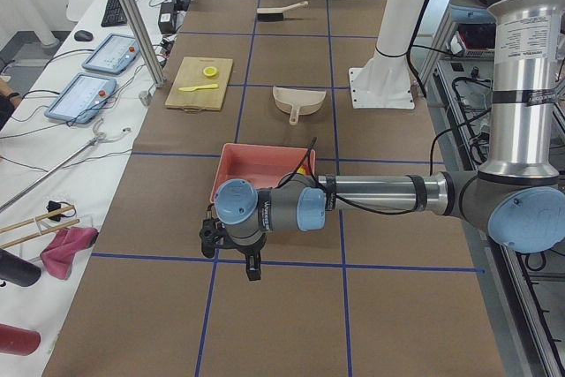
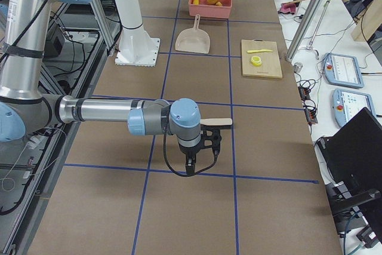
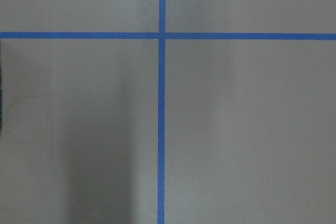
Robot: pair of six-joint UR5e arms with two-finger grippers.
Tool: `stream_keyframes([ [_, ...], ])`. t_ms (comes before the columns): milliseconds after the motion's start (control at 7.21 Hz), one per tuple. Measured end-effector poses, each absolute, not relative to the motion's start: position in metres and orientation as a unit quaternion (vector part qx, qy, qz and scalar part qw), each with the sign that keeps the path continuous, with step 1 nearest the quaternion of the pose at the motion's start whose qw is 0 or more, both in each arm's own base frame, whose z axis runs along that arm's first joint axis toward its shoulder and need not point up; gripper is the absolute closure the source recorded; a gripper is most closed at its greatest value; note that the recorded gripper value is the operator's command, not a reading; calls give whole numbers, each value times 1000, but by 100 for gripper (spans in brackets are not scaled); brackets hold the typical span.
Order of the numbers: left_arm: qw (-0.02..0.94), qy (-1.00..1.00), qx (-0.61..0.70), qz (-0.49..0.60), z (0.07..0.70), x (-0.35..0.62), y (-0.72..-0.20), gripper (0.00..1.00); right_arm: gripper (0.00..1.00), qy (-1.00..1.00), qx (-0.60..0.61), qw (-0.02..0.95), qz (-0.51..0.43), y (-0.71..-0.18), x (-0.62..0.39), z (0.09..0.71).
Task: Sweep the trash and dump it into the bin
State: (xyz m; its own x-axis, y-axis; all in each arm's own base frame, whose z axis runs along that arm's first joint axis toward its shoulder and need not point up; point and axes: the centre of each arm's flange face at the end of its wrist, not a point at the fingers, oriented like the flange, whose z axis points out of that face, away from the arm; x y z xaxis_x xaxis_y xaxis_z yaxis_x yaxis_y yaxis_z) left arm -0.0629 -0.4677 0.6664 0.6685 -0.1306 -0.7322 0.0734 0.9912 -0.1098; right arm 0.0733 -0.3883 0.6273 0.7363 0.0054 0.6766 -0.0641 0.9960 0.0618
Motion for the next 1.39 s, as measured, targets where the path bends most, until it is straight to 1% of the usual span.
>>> stream_keyframes([
  [1388,913,403,-35,-56,667,-64,-467,1,0,-362,39,931,20,-385,74,628],
])
